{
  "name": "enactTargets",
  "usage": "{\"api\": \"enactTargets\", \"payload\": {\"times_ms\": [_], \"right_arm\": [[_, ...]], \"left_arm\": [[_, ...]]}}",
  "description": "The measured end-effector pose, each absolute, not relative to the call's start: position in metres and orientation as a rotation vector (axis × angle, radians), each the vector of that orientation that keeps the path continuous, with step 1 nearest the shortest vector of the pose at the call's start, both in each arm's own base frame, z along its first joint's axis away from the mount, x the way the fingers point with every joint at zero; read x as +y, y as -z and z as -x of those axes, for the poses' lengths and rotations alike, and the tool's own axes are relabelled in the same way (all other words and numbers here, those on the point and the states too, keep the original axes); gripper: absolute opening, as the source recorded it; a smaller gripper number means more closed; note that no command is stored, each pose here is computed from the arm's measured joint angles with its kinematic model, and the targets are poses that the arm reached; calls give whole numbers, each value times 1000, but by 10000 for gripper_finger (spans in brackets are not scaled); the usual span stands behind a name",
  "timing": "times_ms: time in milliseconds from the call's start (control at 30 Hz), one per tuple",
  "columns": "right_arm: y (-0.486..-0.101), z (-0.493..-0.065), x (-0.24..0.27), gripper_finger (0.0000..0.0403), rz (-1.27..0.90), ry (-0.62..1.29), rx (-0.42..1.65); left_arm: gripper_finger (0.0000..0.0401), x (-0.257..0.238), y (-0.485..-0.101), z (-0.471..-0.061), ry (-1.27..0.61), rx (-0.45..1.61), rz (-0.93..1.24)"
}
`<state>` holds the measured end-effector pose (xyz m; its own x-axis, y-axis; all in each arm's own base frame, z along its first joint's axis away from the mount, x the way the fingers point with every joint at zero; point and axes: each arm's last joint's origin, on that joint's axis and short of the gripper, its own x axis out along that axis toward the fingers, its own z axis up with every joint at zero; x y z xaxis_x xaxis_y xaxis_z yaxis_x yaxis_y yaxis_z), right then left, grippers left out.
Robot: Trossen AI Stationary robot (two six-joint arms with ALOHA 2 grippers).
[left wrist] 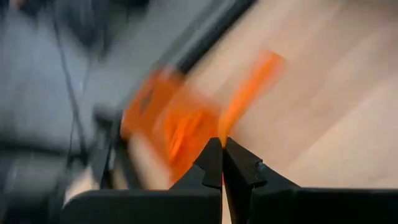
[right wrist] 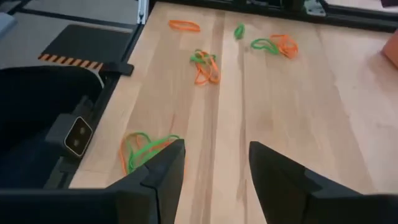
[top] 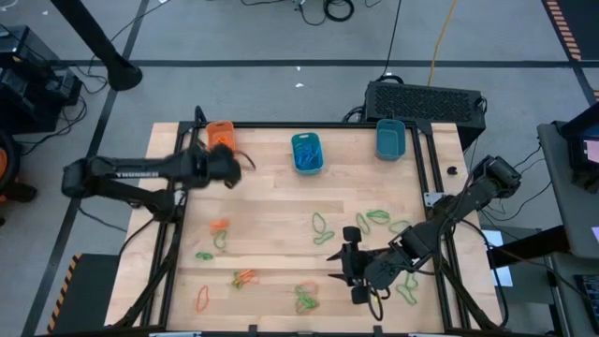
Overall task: Sort rubber bands into baskets
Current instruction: Put the orange rubber band into the orange bin
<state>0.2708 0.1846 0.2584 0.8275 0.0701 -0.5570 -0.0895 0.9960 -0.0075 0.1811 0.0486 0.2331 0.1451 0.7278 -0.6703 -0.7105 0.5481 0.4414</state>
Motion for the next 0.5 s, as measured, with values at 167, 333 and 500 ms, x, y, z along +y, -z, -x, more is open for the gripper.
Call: {"api": "enactTargets", "payload": {"times_ms": [167,333,500], "right_arm": [[-258,-271,181,171,114,-33,583],[-255,-273,173,171,175,59,582],[-242,-273,165,171,184,84,611]], "left_arm": [[1,99,-226,-161,-1130,1124,178],[1,133,-214,-149,-1075,1209,348],[5,153,-203,-148,-1066,1222,391]]}}
